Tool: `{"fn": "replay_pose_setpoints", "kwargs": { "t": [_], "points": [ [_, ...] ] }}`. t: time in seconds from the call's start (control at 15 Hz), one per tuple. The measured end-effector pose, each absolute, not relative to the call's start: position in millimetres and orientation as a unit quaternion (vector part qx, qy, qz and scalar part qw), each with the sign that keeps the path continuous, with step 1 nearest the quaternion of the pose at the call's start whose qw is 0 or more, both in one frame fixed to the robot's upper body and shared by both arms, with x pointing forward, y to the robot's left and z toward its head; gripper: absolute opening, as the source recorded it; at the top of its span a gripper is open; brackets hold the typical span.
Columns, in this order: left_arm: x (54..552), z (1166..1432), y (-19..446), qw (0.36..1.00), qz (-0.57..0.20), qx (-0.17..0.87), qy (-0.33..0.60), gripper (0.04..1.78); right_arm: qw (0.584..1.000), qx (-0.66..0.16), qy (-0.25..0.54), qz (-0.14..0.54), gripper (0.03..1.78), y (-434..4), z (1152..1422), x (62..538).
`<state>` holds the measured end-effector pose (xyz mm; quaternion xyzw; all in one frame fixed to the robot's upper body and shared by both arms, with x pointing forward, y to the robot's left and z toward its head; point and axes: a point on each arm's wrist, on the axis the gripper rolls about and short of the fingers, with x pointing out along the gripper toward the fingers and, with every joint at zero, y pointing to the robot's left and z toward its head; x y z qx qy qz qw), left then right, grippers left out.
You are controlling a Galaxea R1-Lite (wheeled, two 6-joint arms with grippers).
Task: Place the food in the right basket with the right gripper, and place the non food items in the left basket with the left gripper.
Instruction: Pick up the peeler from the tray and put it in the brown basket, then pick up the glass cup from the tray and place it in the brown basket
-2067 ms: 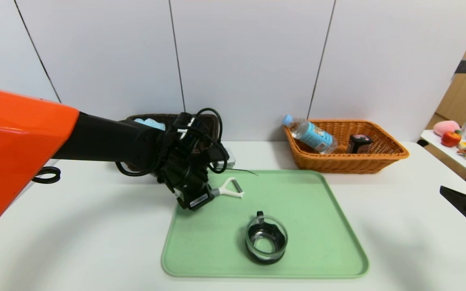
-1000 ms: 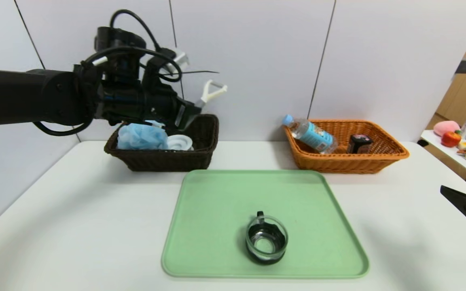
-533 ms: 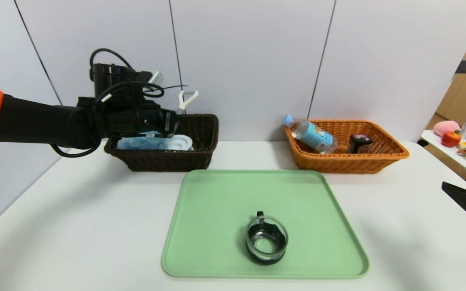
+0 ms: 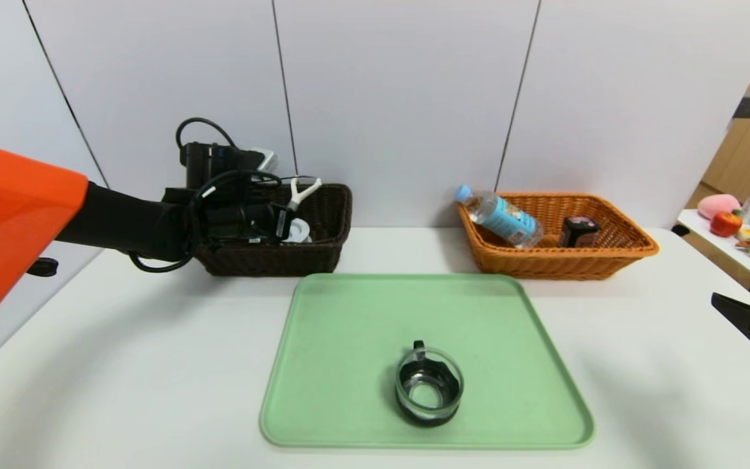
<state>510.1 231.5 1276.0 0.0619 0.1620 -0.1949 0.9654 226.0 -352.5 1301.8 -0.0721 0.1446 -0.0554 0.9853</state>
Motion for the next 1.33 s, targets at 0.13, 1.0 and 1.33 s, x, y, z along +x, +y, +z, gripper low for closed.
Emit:
{"fn": "replay_pose_setpoints", "kwargs": {
  "t": [0.13,1.0,1.33],
  "points": [
    [512.2,1275.0,231.5,0.967,-0.187,0.064,0.161,0.69,0.985,-0.072,0.145,-0.055,1.7,-352.5,1301.5,226.4],
    [455.9,1295.7,203.1,0.955,-0.295,-0.03,0.0,1.51,0.985,-0.073,0.145,-0.055,1.7,-352.6,1302.7,227.0],
    [373.3,1261.5,205.5,0.9,-0.435,-0.032,0.012,1.61,0.985,-0.072,0.146,-0.055,1.7,-352.4,1300.9,225.4]
  ]
}}
